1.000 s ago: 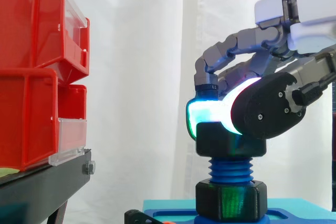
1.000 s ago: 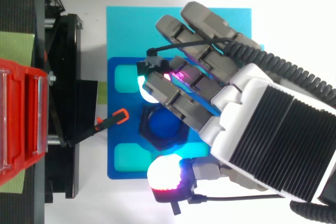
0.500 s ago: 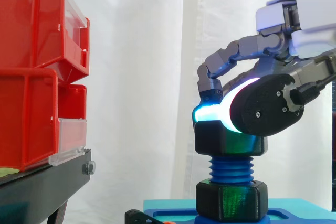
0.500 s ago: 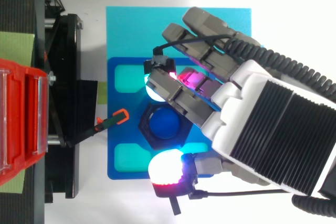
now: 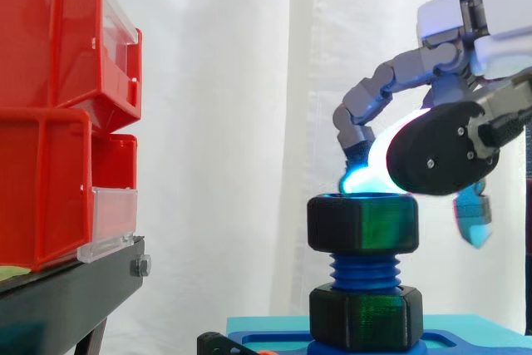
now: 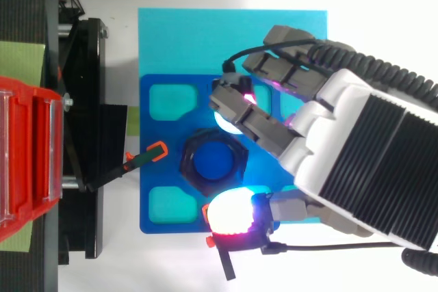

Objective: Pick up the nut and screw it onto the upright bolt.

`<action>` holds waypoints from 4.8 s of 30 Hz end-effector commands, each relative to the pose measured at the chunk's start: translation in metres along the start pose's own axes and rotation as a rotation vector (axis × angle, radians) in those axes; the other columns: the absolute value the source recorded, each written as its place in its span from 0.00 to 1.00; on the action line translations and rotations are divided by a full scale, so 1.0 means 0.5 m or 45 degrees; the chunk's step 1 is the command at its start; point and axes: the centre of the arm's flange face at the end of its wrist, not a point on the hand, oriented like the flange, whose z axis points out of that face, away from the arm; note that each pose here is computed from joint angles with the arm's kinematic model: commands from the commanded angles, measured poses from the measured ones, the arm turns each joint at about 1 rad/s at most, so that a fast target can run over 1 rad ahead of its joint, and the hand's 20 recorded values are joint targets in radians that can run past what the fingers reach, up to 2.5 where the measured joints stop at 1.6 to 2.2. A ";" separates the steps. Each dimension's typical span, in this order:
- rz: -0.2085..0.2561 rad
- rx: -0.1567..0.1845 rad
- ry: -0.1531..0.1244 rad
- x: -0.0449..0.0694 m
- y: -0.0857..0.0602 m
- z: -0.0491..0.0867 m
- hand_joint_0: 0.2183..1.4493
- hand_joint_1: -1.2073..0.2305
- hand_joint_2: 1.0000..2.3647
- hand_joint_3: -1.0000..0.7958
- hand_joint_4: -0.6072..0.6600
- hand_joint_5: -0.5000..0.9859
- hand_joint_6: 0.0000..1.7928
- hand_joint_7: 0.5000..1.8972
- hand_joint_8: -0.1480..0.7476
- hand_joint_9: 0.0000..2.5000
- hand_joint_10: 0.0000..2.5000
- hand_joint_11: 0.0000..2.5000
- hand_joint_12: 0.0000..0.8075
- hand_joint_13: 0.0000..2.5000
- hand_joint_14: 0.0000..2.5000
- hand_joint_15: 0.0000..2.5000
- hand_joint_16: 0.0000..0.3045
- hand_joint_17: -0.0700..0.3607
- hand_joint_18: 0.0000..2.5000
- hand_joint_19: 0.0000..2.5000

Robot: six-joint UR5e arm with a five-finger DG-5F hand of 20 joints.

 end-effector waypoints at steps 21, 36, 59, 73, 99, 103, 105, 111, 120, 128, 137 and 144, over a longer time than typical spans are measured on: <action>-0.091 -0.010 -0.046 -0.103 -0.060 -0.020 0.18 0.66 0.00 0.28 0.66 0.28 0.28 0.22 0.47 0.44 0.00 0.04 0.40 0.23 0.00 0.00 0.15 0.39 0.18 0.03; -0.015 -0.115 -0.149 -0.029 0.017 0.037 0.17 0.76 0.00 0.28 0.58 0.22 0.28 0.08 0.44 0.19 0.00 0.00 0.45 0.04 0.00 0.00 0.18 0.45 0.00 0.00; -0.011 -0.175 -0.058 0.005 0.024 0.031 0.19 0.91 0.00 0.28 0.59 0.24 0.28 0.10 0.42 0.19 0.00 0.00 0.43 0.03 0.00 0.00 0.17 0.43 0.00 0.00; -0.043 -0.187 0.000 0.016 0.007 0.029 0.20 0.89 0.00 0.28 0.62 0.26 0.28 0.15 0.44 0.22 0.00 0.00 0.40 0.05 0.00 0.00 0.14 0.39 0.00 0.00; -0.084 -0.195 0.049 0.012 -0.056 0.042 0.23 0.76 0.00 0.28 0.56 0.38 0.28 0.54 0.44 0.44 0.00 0.00 0.22 0.21 0.00 0.00 0.07 0.27 0.11 0.00; -0.104 -0.190 0.050 0.004 -0.066 0.039 0.23 0.75 0.00 0.28 0.55 0.39 0.28 0.56 0.37 0.51 0.00 0.00 0.19 0.25 0.00 0.00 0.05 0.25 0.16 0.00; -0.111 -0.186 0.046 -0.009 -0.074 0.035 0.23 0.75 0.00 0.28 0.55 0.40 0.28 0.57 0.36 0.53 0.00 0.00 0.18 0.27 0.00 0.00 0.05 0.25 0.18 0.00; -0.136 -0.181 0.047 -0.023 -0.085 0.029 0.22 0.74 0.00 0.28 0.55 0.40 0.28 0.59 0.31 0.59 0.00 0.00 0.14 0.31 0.00 0.00 0.04 0.23 0.22 0.00; -0.159 -0.172 0.005 -0.076 -0.106 0.032 0.21 0.76 0.00 0.28 0.66 0.33 0.28 0.41 0.46 0.50 0.00 0.03 0.26 0.26 0.00 0.00 0.08 0.29 0.17 0.00; -0.217 -0.229 -0.034 -0.137 -0.123 0.040 0.19 0.76 0.00 0.28 0.61 0.25 0.28 0.12 0.43 0.31 0.00 0.00 0.34 0.13 0.00 0.00 0.12 0.35 0.02 0.00; -0.152 -0.277 -0.108 -0.094 -0.070 0.050 0.19 0.78 0.00 0.28 0.59 0.23 0.28 0.08 0.42 0.20 0.00 0.00 0.39 0.04 0.00 0.00 0.14 0.39 0.00 0.00; -0.063 -0.320 -0.128 -0.021 -0.031 0.042 0.18 0.83 0.00 0.28 0.56 0.20 0.28 0.04 0.38 0.09 0.00 0.00 0.42 0.00 0.00 0.00 0.16 0.41 0.00 0.00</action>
